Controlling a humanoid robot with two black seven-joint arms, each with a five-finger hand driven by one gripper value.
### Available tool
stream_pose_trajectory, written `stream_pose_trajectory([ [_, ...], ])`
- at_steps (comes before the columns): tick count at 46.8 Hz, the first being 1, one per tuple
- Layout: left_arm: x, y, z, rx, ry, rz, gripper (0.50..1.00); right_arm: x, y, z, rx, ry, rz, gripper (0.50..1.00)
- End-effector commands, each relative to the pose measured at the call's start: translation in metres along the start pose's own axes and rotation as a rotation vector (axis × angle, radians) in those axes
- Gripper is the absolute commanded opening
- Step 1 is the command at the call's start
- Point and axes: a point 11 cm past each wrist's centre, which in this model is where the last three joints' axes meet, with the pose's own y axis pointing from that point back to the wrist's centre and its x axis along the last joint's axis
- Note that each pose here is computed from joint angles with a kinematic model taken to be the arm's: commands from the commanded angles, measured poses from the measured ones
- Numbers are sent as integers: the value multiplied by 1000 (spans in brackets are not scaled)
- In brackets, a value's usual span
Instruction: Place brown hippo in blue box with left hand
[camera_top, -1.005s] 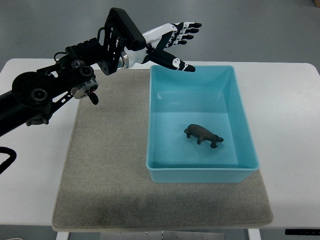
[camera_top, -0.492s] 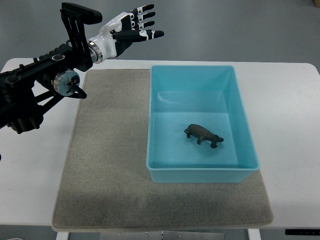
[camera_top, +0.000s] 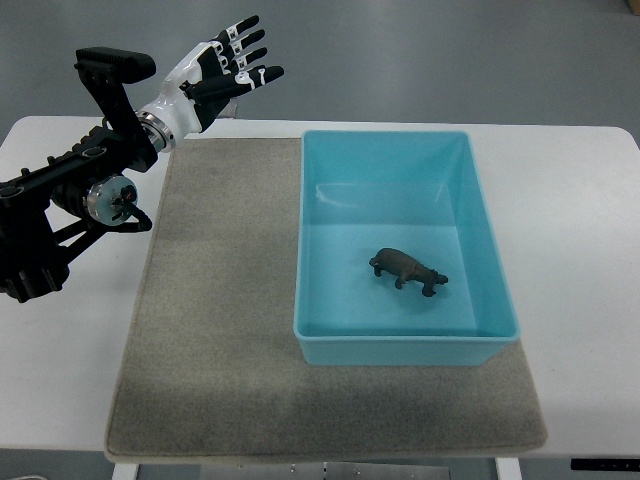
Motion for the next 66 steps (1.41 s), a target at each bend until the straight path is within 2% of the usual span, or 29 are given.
stream_pose_trajectory([
  [1, 10, 4, -3, 2, 83, 49, 994, 0, 0, 0, 0, 1, -1, 936],
  [13, 34, 15, -15, 34, 108, 209, 994, 0, 0, 0, 0, -1, -1, 936],
  [33, 50, 23, -17, 57, 201, 277, 994, 0, 0, 0, 0, 1, -1, 936],
  [45, 58, 33, -32, 86, 267, 334, 996, 0, 0, 0, 0, -1, 1, 936],
  [66, 71, 34, -26, 56, 268, 370, 996, 0, 0, 0, 0, 1, 1, 936],
])
